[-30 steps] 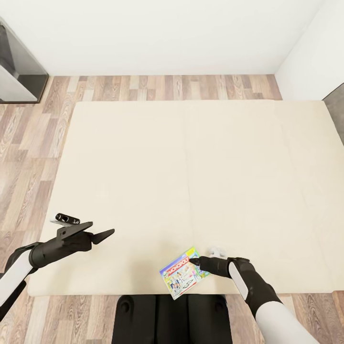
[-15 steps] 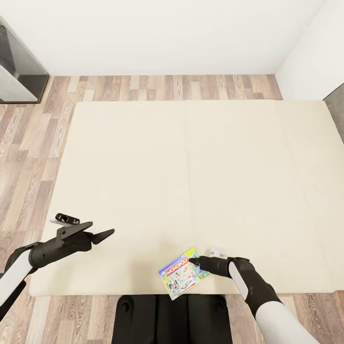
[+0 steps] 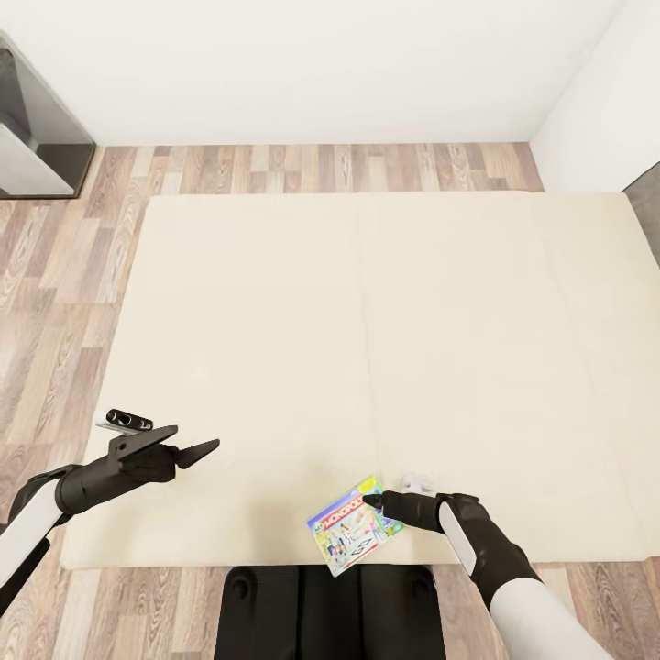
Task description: Put all the toys in the child's room - the three board games (two on the bed and one on the table), the two jigsaw puzzles on the table, and the tennis ball on the table - inside the toy box on the table in the child's room.
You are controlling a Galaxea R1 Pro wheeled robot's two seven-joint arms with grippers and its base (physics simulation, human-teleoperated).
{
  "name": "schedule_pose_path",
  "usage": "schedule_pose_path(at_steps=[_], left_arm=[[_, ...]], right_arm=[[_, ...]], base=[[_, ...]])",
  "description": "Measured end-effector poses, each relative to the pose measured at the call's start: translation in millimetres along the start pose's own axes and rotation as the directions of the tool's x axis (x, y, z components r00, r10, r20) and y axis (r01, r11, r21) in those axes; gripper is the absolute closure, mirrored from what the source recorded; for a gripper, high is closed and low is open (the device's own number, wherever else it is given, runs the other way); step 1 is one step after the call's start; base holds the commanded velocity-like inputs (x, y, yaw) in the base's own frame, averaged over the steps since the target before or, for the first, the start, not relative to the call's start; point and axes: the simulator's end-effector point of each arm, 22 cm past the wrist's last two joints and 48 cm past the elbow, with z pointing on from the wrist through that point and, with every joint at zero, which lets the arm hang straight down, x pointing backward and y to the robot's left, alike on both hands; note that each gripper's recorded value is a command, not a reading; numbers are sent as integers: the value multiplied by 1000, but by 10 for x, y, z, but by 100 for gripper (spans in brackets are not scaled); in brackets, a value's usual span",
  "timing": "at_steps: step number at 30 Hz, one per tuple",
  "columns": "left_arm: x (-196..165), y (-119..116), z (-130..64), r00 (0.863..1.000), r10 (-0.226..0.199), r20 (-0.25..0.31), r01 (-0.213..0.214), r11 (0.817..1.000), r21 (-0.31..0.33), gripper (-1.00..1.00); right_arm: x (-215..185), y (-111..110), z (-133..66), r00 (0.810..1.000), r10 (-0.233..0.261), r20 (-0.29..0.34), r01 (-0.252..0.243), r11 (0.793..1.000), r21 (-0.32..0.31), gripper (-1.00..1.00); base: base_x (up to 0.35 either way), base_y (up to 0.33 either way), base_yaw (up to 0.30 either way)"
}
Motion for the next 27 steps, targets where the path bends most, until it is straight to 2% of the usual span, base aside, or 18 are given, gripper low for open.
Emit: schedule_pose_path(at_steps=[17, 27], left_arm=[[0, 0, 0, 1000, 0, 0, 0, 1000, 0, -100], [0, 3, 0, 1000, 0, 0, 0, 1000, -1, -100]], right_arm=[[4, 18, 6, 1000, 0, -1, 0, 1000, -4, -100], [3, 2, 1, 1000, 1, -1, -1, 1000, -1, -100]], base=[[0, 96, 0], [0, 15, 0]])
